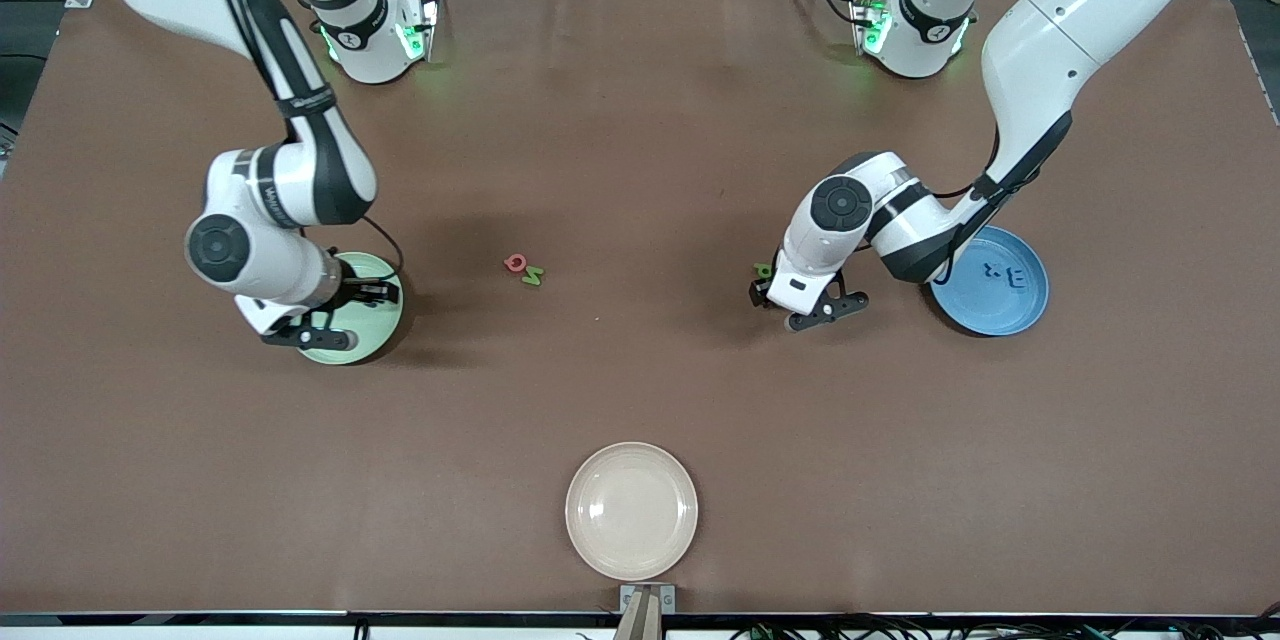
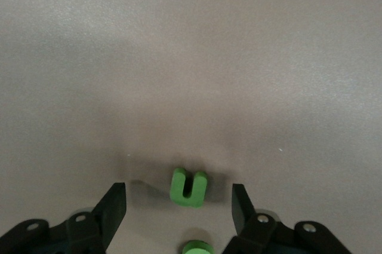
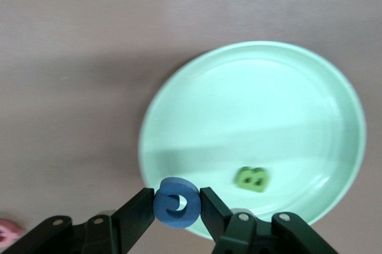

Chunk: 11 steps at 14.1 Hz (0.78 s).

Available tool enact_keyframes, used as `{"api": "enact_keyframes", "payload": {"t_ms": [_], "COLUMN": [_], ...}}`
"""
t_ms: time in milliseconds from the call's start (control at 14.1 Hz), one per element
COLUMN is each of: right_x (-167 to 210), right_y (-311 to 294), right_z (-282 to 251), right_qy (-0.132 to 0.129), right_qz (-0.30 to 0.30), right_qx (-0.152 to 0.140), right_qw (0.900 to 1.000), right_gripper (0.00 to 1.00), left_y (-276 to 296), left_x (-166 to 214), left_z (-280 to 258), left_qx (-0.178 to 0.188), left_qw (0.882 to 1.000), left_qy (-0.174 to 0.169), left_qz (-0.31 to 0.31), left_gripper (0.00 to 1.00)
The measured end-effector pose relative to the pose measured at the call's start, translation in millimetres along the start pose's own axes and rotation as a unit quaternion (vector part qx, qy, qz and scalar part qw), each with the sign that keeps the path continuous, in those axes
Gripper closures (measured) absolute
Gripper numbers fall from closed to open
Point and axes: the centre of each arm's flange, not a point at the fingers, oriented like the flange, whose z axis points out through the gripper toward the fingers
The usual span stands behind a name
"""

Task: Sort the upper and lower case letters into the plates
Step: 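Drop the c in the green plate while the left gripper grasps green u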

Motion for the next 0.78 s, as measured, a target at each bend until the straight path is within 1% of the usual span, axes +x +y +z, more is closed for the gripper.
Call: {"api": "enact_keyframes", "payload": {"t_ms": [71, 212, 283, 425, 496, 566, 637, 779], "right_x": [1, 3, 4, 6, 6, 7, 7, 7], "right_y": [9, 13, 13, 14, 15, 15, 15, 15], "right_z": [2, 8, 13, 29, 36, 40, 42, 42], "right_qy": [-0.001, -0.001, -0.002, -0.004, -0.007, -0.009, -0.010, -0.010], "right_qz": [0.000, 0.000, 0.000, 0.001, 0.002, 0.002, 0.002, 0.002], "right_qx": [0.000, -0.001, -0.003, -0.006, -0.007, -0.008, -0.009, -0.009], "right_qw": [1.000, 1.000, 1.000, 1.000, 1.000, 1.000, 1.000, 1.000], "right_gripper": [0.59, 0.59, 0.59, 0.59, 0.59, 0.59, 0.59, 0.44], "left_y": [0, 0, 0, 0, 0, 0, 0, 0], "left_x": [0, 0, 0, 0, 0, 0, 0, 0], "left_z": [0, 0, 0, 1, 2, 3, 3, 3], "left_qx": [-0.001, -0.001, -0.001, 0.000, 0.000, 0.000, 0.000, 0.000], "left_qw": [1.000, 1.000, 1.000, 1.000, 1.000, 1.000, 1.000, 1.000], "left_qy": [0.000, 0.000, 0.001, 0.003, 0.002, 0.002, 0.002, 0.002], "left_qz": [0.000, 0.000, 0.001, 0.004, 0.005, 0.005, 0.006, 0.005], "left_gripper": [0.28, 0.46, 0.47, 0.58, 0.59, 0.67, 0.74, 0.74]}}
